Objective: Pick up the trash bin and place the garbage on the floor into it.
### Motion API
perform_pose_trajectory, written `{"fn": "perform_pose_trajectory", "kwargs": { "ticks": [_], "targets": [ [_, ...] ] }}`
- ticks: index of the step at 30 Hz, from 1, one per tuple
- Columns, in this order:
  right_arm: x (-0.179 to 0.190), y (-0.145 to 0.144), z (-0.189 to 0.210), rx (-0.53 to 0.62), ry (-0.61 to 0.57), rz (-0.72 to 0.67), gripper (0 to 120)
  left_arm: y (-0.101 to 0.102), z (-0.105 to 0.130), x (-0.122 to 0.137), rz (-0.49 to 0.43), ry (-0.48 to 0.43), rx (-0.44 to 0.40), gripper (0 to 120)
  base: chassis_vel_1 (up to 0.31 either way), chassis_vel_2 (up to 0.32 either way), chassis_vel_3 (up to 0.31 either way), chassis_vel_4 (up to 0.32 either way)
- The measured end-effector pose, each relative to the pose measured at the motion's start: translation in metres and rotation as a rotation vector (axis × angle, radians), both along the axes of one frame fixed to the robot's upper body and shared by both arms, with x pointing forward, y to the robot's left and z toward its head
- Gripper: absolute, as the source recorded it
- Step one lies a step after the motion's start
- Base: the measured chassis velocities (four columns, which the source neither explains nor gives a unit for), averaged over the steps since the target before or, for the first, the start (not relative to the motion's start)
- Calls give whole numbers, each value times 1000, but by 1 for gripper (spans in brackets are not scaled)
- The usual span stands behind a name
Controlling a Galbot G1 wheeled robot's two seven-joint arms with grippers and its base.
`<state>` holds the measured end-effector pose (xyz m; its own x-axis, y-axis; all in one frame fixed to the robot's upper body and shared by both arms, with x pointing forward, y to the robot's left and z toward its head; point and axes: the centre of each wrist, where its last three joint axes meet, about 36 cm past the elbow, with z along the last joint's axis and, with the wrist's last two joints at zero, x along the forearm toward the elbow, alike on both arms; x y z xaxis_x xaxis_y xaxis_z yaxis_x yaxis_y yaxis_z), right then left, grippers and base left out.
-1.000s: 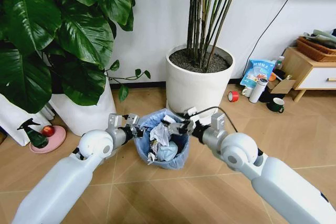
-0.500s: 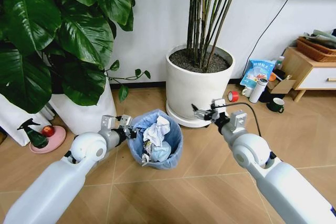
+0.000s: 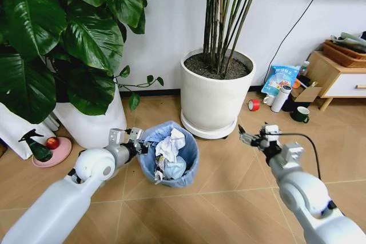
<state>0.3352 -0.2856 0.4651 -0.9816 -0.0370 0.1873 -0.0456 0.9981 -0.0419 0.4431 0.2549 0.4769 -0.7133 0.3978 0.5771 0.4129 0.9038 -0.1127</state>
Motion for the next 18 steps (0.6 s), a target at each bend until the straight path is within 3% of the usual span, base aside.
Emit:
{"fn": "perform_pose_trajectory", "kwargs": {
  "ticks": [18],
  "targets": [
    [-42, 16, -14, -24, -27, -70, 100, -7, -4, -14, 9, 5, 4, 2, 13, -16, -18, 18]
  ]
}}
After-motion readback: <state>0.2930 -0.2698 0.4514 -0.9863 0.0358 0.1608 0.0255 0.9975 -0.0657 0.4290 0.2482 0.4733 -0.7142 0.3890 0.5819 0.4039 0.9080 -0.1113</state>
